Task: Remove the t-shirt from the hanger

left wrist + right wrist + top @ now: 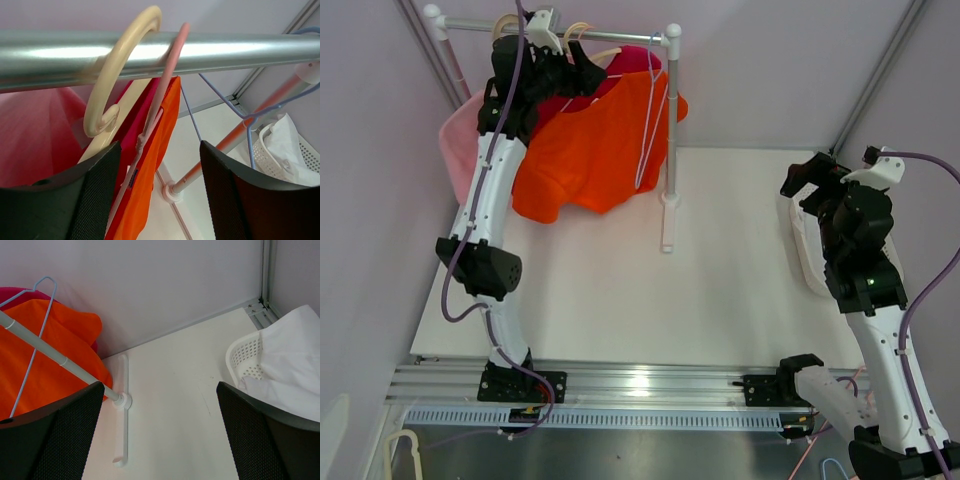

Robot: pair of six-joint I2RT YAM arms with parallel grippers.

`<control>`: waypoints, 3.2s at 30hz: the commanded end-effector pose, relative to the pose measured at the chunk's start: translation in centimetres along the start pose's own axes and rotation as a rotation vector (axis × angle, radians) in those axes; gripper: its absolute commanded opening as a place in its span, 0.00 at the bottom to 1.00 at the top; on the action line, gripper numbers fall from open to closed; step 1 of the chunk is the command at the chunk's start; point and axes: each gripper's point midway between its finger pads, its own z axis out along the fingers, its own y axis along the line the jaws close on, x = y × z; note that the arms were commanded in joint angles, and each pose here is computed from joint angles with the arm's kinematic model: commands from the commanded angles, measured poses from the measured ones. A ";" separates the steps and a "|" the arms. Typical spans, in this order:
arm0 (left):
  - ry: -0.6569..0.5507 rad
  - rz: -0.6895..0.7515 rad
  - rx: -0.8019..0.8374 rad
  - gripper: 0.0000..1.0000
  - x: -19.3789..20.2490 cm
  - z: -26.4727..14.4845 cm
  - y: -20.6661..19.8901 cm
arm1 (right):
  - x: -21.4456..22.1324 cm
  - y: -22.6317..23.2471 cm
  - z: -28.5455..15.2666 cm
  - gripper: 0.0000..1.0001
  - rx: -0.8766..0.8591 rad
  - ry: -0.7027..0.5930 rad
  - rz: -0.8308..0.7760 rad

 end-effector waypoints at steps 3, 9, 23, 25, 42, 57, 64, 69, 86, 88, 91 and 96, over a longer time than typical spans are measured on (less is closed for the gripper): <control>-0.067 -0.010 0.037 0.60 -1.9 0.6 -0.4 | -2.3 0.5 -0.8 0.99 -0.019 -0.062 -0.006; -0.082 -0.047 0.046 0.08 -2.1 1.4 -0.3 | -2.7 0.6 -1.0 0.99 -0.024 -0.071 -0.006; -0.242 -0.016 0.146 0.01 -10.4 -6.7 -7.0 | -2.2 1.3 -1.4 1.00 -0.067 -0.043 0.014; -0.230 -0.047 0.040 0.00 -9.8 -7.0 -5.7 | -1.9 2.3 -1.6 0.99 -0.125 -0.021 0.014; -0.157 -0.191 -0.464 0.01 2.4 -19.0 -5.2 | 11.5 22.4 -17.1 1.00 -1.221 0.262 -0.125; -0.090 -0.194 -0.640 0.01 7.1 -23.0 -4.4 | 23.4 36.3 -24.7 1.00 -1.265 0.173 -0.148; -0.084 -0.182 -0.642 0.00 7.9 -22.7 -4.1 | 27.2 39.7 -25.7 0.94 -1.245 0.166 -0.180; -0.072 -0.162 -0.633 0.01 7.8 -22.2 -4.2 | 26.8 38.4 -27.2 0.00 -1.216 0.171 -0.214; -0.003 -0.187 -0.051 0.01 9.8 -32.3 -13.2 | 34.8 25.6 -26.9 0.00 -0.840 0.286 -0.412; 0.049 -0.148 -0.019 0.01 12.4 -35.5 -13.2 | 31.7 24.4 -22.6 0.00 -0.736 0.251 -0.360; 0.087 -0.091 0.053 0.00 14.7 -40.5 -13.8 | 29.7 20.9 -17.3 0.00 -0.570 0.229 -0.374; 0.089 -0.047 0.158 0.01 16.9 -45.1 -14.8 | 23.7 15.4 -11.0 0.00 -0.326 0.173 -0.315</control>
